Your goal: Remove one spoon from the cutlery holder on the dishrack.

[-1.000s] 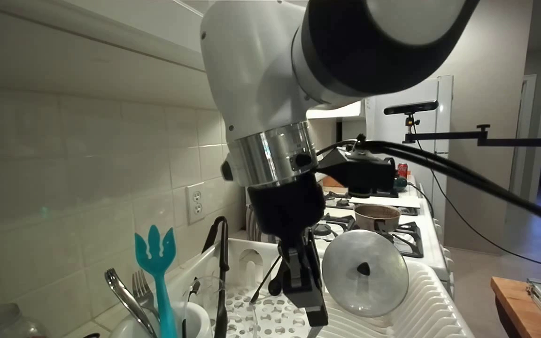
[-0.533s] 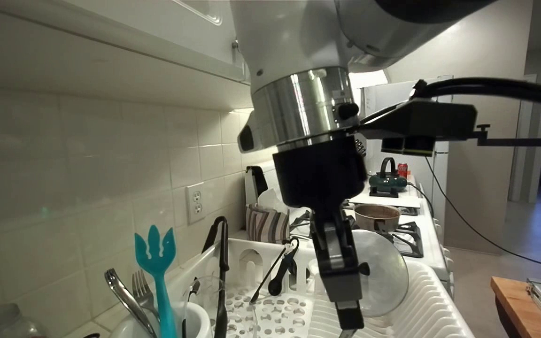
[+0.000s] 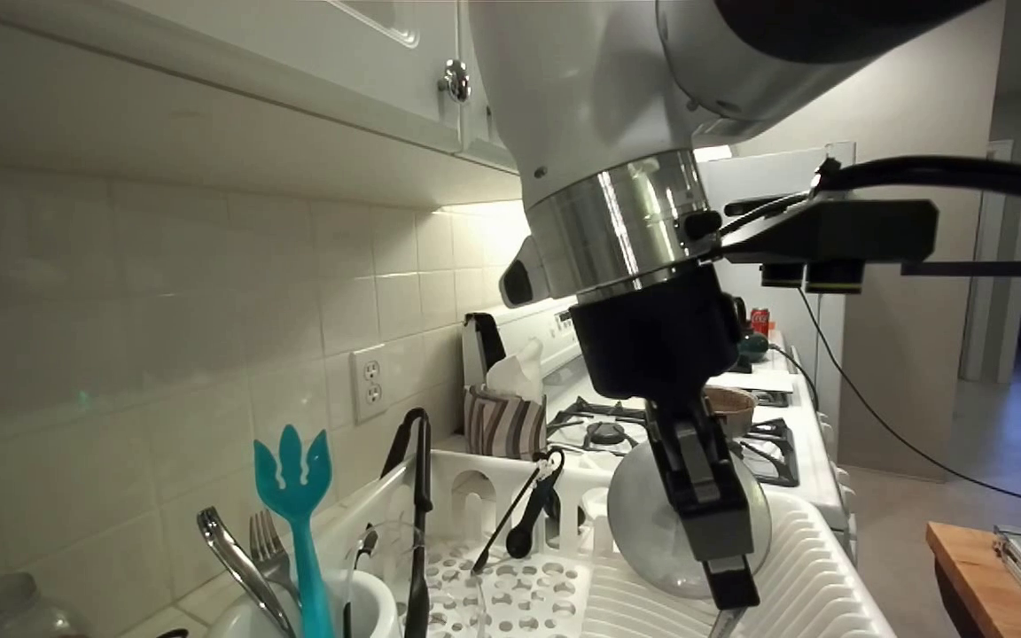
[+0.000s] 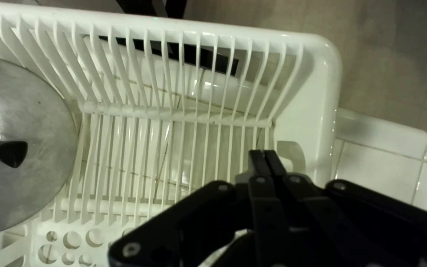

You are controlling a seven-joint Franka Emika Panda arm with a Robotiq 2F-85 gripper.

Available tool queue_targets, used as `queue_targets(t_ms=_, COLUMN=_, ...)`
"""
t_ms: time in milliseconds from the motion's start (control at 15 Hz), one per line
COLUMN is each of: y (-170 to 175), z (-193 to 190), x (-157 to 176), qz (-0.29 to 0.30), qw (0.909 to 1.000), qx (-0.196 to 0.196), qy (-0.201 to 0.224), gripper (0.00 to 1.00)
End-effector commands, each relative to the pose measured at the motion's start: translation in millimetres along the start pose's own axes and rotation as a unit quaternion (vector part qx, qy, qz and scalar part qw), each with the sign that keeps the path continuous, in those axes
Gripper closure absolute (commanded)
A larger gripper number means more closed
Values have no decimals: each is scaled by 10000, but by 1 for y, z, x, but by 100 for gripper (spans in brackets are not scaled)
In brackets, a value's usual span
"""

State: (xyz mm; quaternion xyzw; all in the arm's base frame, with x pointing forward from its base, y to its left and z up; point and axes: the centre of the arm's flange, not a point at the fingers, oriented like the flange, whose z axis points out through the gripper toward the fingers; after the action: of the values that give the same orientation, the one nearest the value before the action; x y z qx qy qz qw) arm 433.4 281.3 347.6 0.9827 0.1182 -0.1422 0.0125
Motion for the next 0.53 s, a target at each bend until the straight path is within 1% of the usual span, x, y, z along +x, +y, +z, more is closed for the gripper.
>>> queue_targets(t_ms=0, y=7, z=1, x=-7, qz=81, qw=9998, qx=-131, qy=-142, gripper=99)
queue_targets(t_ms=267, y=3, z=9, x=7, qz=390, qw=9987, qx=-331, qy=33, gripper=99)
queue_targets(t_ms=467, y=2, z=16, x=15, qz=425, qw=9987, qx=-291, qy=58, gripper=99)
